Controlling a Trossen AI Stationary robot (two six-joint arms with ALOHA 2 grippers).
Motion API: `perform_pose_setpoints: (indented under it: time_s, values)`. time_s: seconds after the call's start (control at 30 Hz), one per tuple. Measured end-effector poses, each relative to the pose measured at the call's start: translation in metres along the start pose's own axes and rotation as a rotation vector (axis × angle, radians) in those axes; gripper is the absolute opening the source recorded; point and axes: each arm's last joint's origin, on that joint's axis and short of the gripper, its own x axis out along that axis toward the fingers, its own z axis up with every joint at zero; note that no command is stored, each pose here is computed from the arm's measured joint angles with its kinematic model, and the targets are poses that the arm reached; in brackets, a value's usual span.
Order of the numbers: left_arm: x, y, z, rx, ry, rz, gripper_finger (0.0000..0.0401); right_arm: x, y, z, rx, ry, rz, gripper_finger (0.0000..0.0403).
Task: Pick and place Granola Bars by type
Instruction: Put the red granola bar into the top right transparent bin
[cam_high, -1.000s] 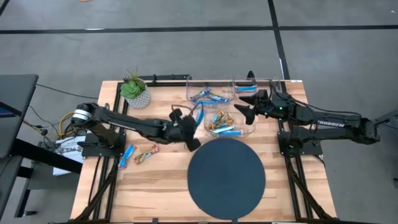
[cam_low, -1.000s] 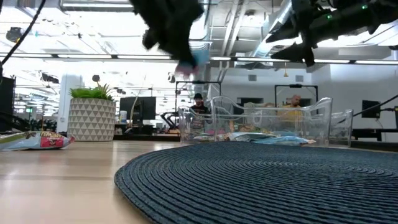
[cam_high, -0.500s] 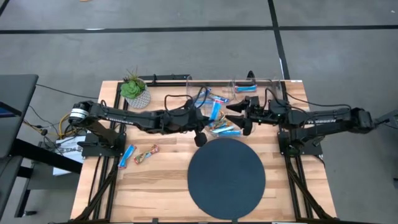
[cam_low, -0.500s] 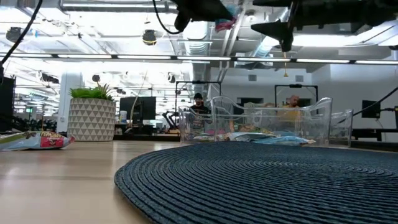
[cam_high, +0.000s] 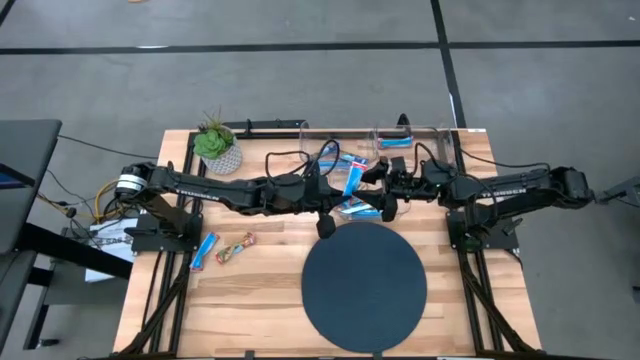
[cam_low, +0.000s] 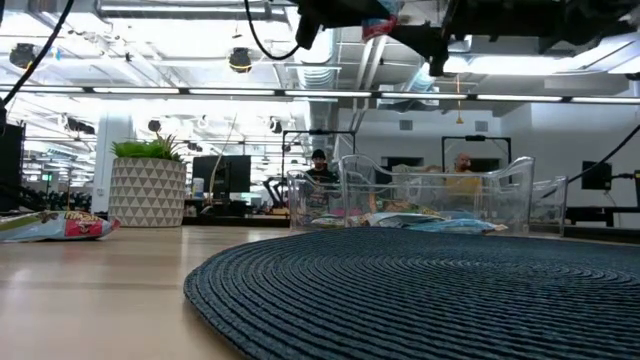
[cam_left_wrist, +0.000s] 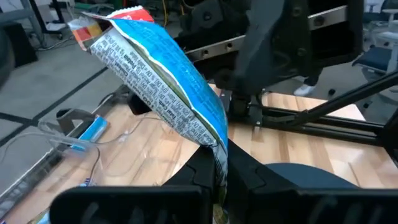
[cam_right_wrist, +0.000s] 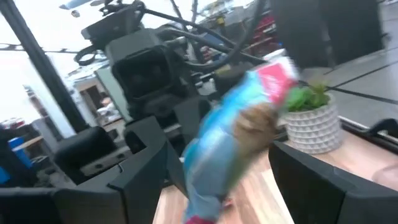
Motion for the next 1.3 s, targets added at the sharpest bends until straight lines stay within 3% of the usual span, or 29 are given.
perform_pose_setpoints:
  time_s: [0.13, 0.23, 0.57, 0.7, 0.83, 0.93, 1.1, 1.3]
  values:
    - [0.0, 0.0, 0.0, 0.0, 0.001, -0.004, 0.0008, 0.011, 0.002, 0.004, 0.0, 0.011, 0.03, 0.0269]
    - [0.0, 0.0, -0.001, 0.005, 0.014, -0.002, 0.0011, 0.016, 0.001, 0.004, 0.0, 0.017, 0.026, 0.0243]
    - [0.0, 0.001, -0.003, 0.039, 0.031, 0.026, 0.0018, 0.014, 0.001, 0.005, -0.016, 0.026, 0.023, 0.0067]
    - [0.0, 0.004, -0.006, 0.045, 0.059, 0.036, 0.0058, 0.014, -0.002, 0.003, -0.04, 0.049, 0.002, 0.0028]
    - [0.001, 0.012, -0.01, 0.01, 0.114, 0.07, 0.0129, 0.012, -0.013, 0.003, -0.05, 0.075, -0.052, 0.0022]
    - [0.002, 0.019, -0.014, -0.017, 0.159, 0.089, 0.0186, 0.01, -0.027, 0.002, -0.071, 0.099, -0.167, 0.0031]
    - [0.001, 0.026, -0.024, -0.048, 0.263, 0.085, 0.026, 0.001, -0.058, 0.003, -0.155, 0.128, -0.489, 0.0035]
    - [-0.005, 0.028, -0.039, -0.037, 0.427, 0.113, 0.0285, -0.015, -0.09, 0.007, -0.223, 0.161, -0.816, 0.0024]
